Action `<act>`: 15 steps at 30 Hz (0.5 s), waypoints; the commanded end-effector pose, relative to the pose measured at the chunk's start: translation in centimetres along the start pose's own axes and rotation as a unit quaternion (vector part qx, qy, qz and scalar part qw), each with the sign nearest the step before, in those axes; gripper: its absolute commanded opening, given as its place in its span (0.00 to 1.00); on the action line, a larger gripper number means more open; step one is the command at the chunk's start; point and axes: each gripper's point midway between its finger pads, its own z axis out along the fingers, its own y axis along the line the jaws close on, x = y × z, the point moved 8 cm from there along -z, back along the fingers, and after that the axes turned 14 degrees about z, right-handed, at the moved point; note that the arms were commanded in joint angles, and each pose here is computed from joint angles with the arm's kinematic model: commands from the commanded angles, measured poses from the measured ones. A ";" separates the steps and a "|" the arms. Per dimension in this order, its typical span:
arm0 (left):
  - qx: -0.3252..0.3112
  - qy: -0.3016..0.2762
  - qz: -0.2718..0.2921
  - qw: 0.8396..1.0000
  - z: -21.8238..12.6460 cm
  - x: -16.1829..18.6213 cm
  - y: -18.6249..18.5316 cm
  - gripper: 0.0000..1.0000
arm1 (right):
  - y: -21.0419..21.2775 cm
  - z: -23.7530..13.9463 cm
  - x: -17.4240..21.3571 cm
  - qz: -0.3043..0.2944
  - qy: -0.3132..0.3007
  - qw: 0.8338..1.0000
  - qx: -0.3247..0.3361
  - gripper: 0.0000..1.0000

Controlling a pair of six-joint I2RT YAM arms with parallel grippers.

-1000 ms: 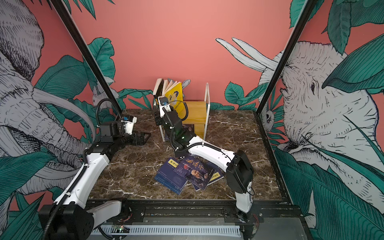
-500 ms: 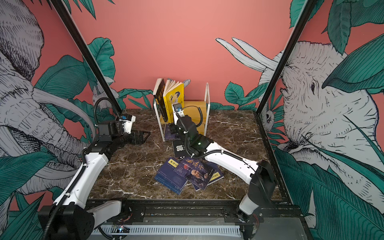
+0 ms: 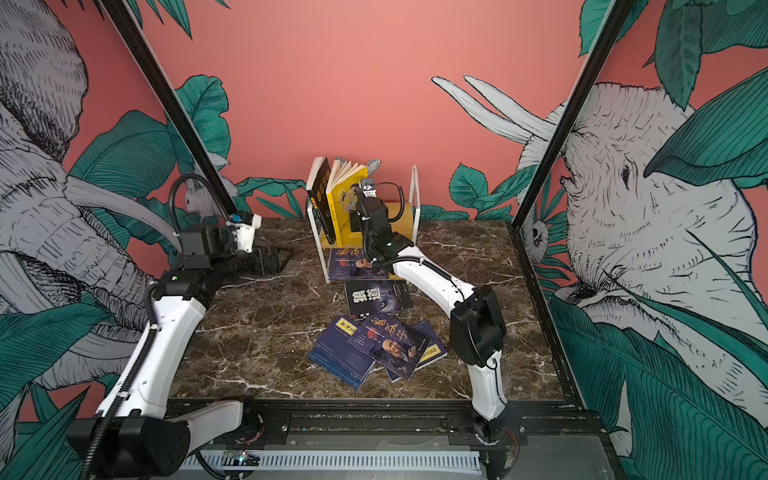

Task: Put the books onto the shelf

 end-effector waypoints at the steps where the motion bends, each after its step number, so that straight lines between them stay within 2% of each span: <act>1: -0.036 -0.004 -0.018 0.999 -0.9 -3.2 0.9 0.94 | 0.7 0.0 -2.0 0.041 -0.020 0.999 -0.025 0.00; 9: -0.047 -0.039 -0.048 0.997 2.4 -8.8 3.9 0.91 | 1.6 1.7 -2.3 0.038 -0.032 0.997 -0.052 0.00; 15: -0.029 -0.039 -0.053 0.997 5.8 -10.9 4.7 0.91 | 2.5 2.7 -2.5 0.033 -0.032 0.995 -0.085 0.00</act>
